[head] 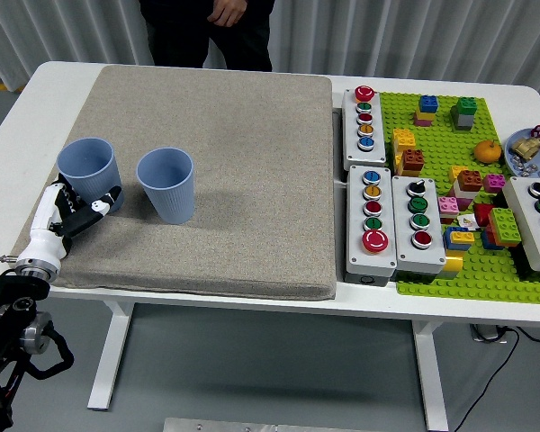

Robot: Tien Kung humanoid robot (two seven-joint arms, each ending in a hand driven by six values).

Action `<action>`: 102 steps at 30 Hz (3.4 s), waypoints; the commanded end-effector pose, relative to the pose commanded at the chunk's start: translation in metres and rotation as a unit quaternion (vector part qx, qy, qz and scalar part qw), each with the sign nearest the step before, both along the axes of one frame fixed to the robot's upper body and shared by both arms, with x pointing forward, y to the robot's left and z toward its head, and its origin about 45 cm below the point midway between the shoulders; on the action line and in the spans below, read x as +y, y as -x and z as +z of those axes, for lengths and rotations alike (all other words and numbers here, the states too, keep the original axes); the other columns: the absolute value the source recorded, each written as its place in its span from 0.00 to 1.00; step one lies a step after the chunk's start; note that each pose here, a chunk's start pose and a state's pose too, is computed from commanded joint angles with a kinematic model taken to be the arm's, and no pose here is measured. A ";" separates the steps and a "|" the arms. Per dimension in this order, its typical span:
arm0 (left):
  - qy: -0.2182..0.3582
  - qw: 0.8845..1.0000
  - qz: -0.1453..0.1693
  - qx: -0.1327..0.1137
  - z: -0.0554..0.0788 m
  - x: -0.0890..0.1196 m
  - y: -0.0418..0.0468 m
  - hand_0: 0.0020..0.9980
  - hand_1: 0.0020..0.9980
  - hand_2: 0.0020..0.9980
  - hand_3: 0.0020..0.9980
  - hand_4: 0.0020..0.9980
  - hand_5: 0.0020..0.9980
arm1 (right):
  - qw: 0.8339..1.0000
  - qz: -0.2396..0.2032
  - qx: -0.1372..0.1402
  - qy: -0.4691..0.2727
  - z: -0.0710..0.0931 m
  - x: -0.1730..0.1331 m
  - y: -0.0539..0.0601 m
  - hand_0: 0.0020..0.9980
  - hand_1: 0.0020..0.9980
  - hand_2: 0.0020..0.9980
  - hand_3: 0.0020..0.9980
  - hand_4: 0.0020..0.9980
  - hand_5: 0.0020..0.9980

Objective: Pick cup pour cup place

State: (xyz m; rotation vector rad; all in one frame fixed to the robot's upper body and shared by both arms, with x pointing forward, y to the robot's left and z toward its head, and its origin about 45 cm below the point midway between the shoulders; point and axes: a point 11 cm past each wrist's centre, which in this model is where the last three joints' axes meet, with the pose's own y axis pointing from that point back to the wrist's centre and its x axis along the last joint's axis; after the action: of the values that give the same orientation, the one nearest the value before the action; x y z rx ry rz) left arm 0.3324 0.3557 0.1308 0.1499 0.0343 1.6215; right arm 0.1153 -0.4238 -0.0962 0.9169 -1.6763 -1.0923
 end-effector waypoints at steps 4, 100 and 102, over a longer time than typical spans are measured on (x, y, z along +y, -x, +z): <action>0.000 1.000 0.003 0.000 0.000 0.000 -0.0010 0.67 0.77 1.00 1.00 0.76 0.14 | 1.000 -0.001 -0.001 0.000 0.000 0.000 -0.001 0.74 0.71 0.73 0.65 0.21 0.42; -0.104 0.982 0.066 -0.140 0.059 0.011 0.0066 0.41 0.49 0.57 0.62 0.44 0.00 | 1.000 -0.004 -0.003 0.002 0.001 -0.003 -0.002 0.74 0.71 0.73 0.64 0.22 0.40; -0.120 0.979 0.063 -0.149 0.067 0.014 0.0050 0.41 0.49 0.57 0.62 0.44 0.00 | 1.000 -0.004 -0.003 0.003 0.002 -0.004 -0.002 0.74 0.71 0.73 0.64 0.22 0.40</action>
State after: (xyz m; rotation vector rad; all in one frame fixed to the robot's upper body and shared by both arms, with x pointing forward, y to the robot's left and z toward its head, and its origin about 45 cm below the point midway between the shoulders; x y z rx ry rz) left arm 0.3274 0.3695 0.1975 0.0903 -0.3913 1.7573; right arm 0.1170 -0.4274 -0.0946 0.9125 -1.6890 -1.0906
